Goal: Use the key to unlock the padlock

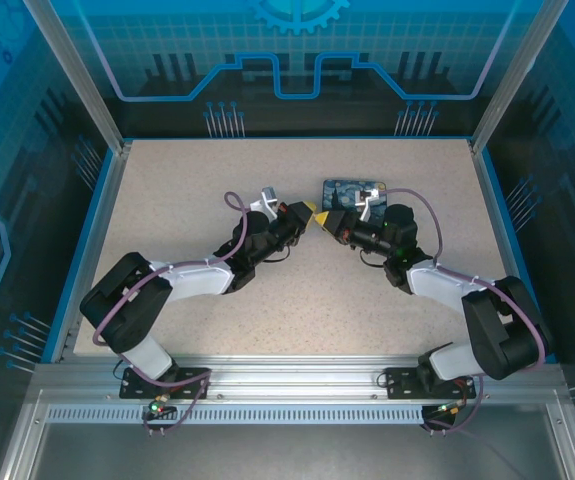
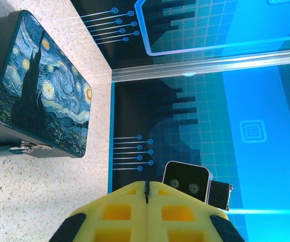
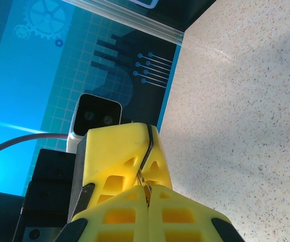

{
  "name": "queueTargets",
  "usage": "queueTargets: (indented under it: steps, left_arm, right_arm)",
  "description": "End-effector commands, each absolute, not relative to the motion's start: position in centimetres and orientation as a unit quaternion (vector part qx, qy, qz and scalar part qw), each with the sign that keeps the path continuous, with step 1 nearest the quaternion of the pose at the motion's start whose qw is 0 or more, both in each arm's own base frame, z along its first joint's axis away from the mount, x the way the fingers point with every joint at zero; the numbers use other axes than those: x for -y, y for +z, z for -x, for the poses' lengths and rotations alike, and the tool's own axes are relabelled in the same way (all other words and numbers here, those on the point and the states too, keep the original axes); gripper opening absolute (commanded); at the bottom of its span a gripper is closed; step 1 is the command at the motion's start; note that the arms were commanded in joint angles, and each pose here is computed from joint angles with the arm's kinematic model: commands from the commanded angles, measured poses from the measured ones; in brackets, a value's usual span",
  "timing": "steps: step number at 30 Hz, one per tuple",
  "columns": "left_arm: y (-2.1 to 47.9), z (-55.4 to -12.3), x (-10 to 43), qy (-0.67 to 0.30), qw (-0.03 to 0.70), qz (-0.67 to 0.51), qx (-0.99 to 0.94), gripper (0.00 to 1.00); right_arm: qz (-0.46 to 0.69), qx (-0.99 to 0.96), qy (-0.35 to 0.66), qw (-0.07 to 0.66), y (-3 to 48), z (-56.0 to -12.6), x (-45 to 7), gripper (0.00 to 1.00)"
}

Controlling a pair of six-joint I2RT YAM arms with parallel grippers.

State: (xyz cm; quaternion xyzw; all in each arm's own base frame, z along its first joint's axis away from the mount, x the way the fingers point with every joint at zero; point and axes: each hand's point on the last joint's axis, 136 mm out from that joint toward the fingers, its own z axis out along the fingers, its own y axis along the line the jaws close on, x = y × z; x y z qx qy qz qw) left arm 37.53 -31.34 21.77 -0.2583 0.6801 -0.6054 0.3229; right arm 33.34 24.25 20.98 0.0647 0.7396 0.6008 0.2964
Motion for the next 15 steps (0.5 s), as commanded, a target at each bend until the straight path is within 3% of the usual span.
queueTargets:
  steps: [1,15]
  left_arm:
    - [23.22,-37.71,31.64,-0.616,0.345,0.245,-0.664,0.00]
    - [22.67,-36.94,31.03,-0.610,0.352,0.256,-0.663,0.00]
  right_arm:
    - [-0.052,-0.733,0.609,0.300,21.50,-33.06,-24.66,0.00]
    - [-0.077,-0.729,0.606,0.309,21.80,-34.01,-23.84,0.00]
